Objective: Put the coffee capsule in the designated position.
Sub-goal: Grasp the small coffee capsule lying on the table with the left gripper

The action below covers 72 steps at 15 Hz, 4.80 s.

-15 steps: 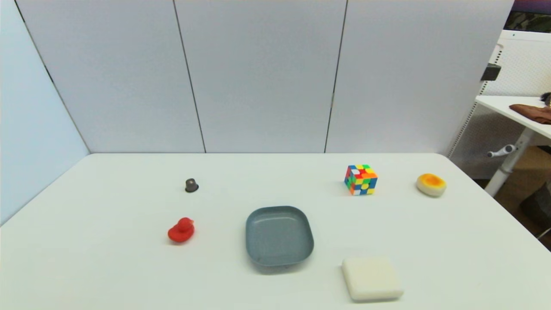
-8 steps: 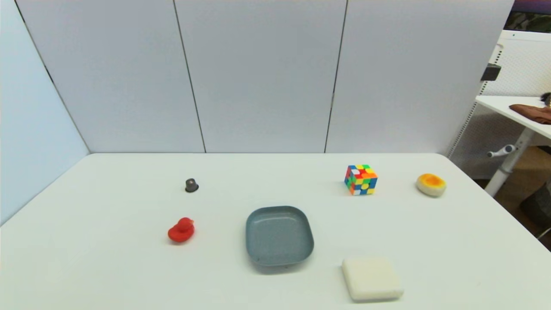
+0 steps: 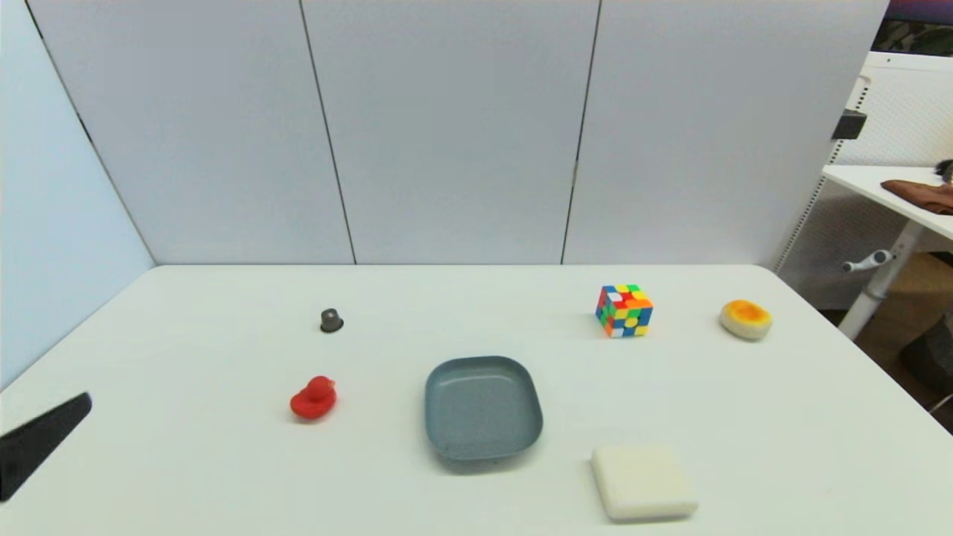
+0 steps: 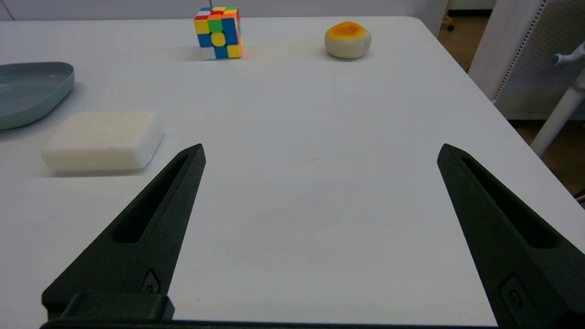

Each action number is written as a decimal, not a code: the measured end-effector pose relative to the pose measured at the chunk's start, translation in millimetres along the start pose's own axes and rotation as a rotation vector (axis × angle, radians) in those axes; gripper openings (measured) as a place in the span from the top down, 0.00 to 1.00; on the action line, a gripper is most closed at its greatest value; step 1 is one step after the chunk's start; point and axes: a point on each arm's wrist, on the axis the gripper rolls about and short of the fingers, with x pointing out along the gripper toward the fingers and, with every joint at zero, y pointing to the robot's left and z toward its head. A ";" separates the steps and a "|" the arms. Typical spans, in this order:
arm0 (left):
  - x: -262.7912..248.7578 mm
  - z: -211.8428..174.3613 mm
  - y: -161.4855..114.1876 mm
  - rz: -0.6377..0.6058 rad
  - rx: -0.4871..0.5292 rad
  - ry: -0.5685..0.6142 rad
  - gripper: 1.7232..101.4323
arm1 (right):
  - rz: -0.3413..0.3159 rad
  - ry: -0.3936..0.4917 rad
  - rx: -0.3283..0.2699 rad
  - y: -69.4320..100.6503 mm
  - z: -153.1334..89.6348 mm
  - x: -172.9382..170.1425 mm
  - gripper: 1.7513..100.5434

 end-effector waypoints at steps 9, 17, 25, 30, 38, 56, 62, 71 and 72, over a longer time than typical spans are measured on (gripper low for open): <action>164.7 51.9 -26.0 -0.094 0.040 0.241 0.04 | 0.000 0.000 0.000 0.0 0.0 0.0 0.00; 243.8 55.0 -42.3 -0.116 0.049 0.246 0.04 | 0.000 0.000 0.000 0.0 0.0 0.0 0.00; 264.4 11.5 -48.4 -0.137 0.045 0.189 0.04 | 0.000 0.000 0.000 0.0 0.0 0.0 0.00; 276.3 -10.1 -48.8 -0.136 0.045 0.195 0.04 | 0.000 0.000 0.000 0.0 0.0 0.0 0.00; 286.8 -42.9 -47.8 -0.133 0.047 0.236 0.04 | 0.000 0.000 0.000 0.0 0.0 0.0 0.00; 298.0 -62.3 -46.2 -0.127 0.045 0.216 0.04 | 0.000 0.000 0.000 0.0 0.0 0.0 0.00; 302.5 -60.6 -45.7 -0.123 0.043 0.208 0.04 | 0.000 0.000 0.000 0.0 0.0 0.0 0.00; 312.8 -63.9 -46.9 -0.123 0.044 0.214 0.49 | 0.000 0.000 0.000 0.0 0.0 0.0 0.00; 313.8 -63.7 -47.0 -0.123 0.044 0.211 0.54 | 0.000 0.000 0.000 0.0 0.0 0.0 0.00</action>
